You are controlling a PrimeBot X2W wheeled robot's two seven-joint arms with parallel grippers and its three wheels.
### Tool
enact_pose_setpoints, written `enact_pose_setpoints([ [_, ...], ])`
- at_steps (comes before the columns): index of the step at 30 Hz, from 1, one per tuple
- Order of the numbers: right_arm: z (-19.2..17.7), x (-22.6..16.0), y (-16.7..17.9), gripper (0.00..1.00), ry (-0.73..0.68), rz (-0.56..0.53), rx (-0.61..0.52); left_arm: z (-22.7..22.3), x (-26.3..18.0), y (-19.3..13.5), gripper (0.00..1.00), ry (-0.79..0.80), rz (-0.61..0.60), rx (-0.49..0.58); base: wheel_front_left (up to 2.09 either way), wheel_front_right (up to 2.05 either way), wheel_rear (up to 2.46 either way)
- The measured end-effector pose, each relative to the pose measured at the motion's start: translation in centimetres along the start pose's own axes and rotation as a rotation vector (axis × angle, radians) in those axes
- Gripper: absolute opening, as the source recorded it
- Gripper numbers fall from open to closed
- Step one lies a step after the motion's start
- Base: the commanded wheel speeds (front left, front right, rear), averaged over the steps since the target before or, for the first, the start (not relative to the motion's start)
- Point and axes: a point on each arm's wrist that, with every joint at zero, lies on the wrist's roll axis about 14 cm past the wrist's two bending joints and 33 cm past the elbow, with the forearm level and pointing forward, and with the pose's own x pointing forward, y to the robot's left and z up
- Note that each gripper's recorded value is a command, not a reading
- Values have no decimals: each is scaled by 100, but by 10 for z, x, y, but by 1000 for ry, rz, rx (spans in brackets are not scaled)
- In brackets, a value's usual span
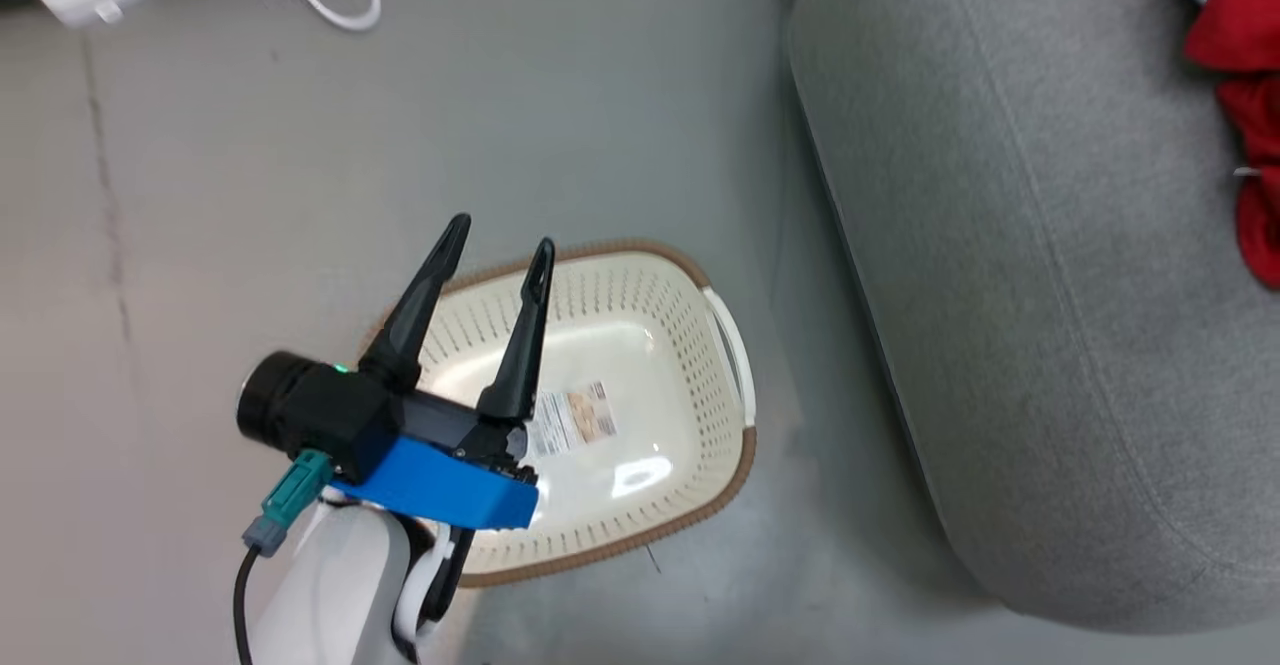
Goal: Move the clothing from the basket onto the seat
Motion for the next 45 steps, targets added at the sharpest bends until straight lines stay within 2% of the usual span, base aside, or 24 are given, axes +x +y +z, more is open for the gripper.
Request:
enact_pose_setpoints([
  [5,2,-48,43,100,-6,130,44,25,-34,4,100,-31,97,11,0,0,0],
  [9,8,-87,79,100,-18,225,131,44,-63,7,100,-67,168,32,0,0,0],
  [18,39,-151,131,100,-126,368,203,69,-128,23,100,-135,337,58,0,0,0],
  [29,48,-194,164,100,-163,461,216,74,-185,50,100,-160,499,72,0,0,0],
  [45,33,-204,163,100,-122,456,223,55,-186,54,100,-94,507,77,0,0,0],
])
